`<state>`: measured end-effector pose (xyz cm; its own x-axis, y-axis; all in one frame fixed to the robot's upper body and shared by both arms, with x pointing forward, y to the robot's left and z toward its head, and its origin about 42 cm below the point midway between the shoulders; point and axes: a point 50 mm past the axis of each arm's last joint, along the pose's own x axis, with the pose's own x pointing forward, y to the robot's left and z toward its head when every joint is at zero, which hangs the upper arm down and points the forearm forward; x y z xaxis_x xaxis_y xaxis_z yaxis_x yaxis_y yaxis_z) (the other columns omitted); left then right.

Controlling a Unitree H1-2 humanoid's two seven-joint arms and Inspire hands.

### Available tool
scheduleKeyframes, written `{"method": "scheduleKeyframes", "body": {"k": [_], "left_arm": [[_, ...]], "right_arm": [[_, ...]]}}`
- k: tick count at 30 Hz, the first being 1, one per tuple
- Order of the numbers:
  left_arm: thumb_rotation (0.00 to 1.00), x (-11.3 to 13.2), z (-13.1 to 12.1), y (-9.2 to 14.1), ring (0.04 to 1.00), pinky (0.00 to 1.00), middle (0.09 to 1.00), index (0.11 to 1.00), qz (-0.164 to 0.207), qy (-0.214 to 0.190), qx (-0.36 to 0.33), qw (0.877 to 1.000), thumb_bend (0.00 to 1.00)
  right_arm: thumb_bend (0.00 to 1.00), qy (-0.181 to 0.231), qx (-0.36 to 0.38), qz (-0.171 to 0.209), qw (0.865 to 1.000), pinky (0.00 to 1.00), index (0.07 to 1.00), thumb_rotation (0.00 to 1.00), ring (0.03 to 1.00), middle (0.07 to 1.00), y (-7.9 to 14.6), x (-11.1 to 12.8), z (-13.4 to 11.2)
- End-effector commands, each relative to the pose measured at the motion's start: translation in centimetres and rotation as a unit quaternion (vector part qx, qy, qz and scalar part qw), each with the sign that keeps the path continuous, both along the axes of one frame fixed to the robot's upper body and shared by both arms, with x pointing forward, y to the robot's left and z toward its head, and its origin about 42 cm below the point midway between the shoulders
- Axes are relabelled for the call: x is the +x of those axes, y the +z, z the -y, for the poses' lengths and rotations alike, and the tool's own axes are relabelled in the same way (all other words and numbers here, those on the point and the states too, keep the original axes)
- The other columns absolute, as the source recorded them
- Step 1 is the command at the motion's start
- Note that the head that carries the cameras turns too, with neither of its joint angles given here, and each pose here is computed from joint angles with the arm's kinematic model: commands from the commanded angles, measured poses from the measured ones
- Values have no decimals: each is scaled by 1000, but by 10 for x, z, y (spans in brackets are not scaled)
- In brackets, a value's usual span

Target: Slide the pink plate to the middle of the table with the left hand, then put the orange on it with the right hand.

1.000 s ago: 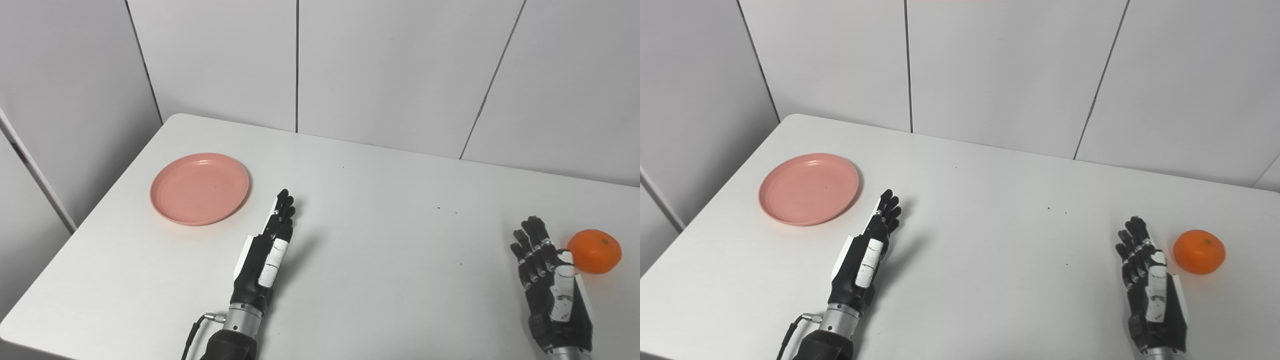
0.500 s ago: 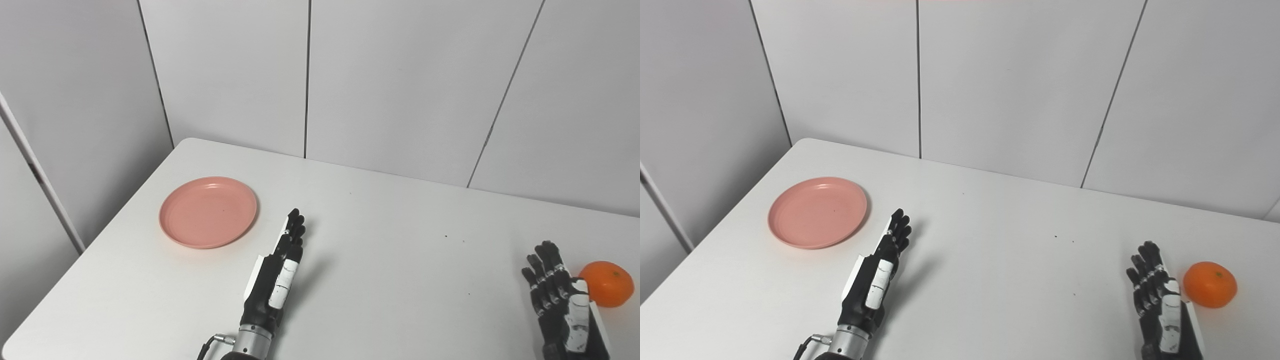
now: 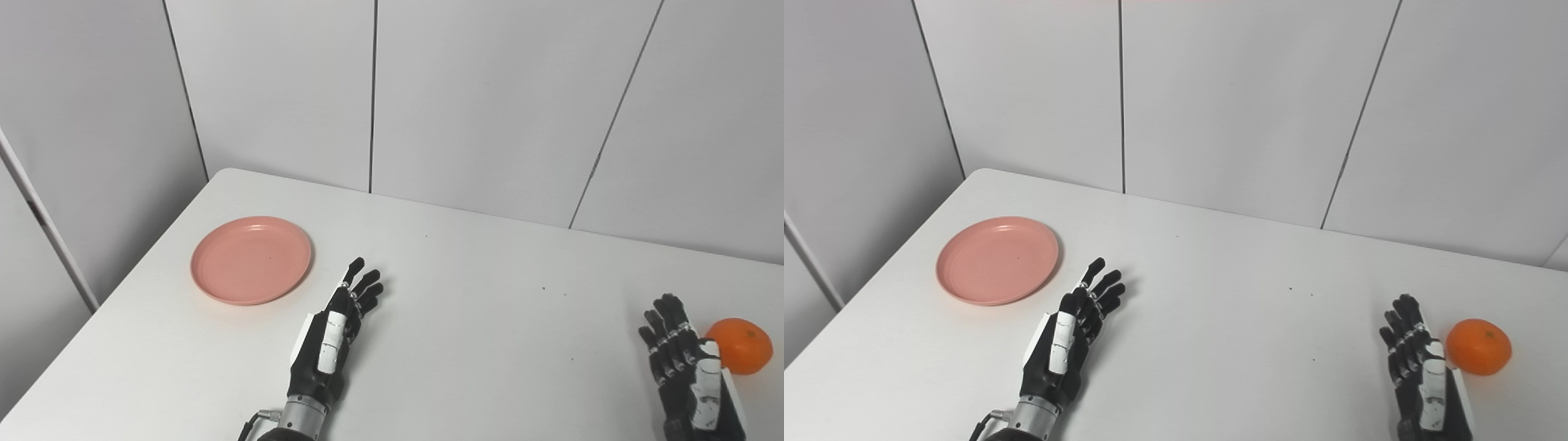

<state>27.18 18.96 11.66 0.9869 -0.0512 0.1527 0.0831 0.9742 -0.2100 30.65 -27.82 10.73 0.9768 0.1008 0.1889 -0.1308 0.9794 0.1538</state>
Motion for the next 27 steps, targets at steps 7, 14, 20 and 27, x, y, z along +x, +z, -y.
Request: {"method": "scheduleKeyframes", "body": {"k": [7, 14, 20, 27], "left_arm": [[981, 30, -32, 46, 745, 725, 779, 820, 61, 4, 16, 998, 960], [980, 55, -50, 99, 743, 702, 774, 764, 116, -10, 25, 993, 987], [1000, 72, -72, 125, 729, 662, 770, 747, 152, -4, 59, 987, 993], [1000, 90, -103, 154, 724, 656, 759, 742, 189, 2, 85, 978, 983]], "right_arm": [[819, -10, 22, -89, 996, 1000, 965, 1000, 990, 982, -60, -38, -7], [829, -14, 28, -88, 996, 1000, 948, 984, 983, 972, -59, -41, -7], [819, -14, 28, -90, 995, 1000, 940, 981, 980, 968, -59, -42, -7], [820, -14, 25, -90, 995, 1000, 946, 982, 978, 972, -59, -42, -7]]}}
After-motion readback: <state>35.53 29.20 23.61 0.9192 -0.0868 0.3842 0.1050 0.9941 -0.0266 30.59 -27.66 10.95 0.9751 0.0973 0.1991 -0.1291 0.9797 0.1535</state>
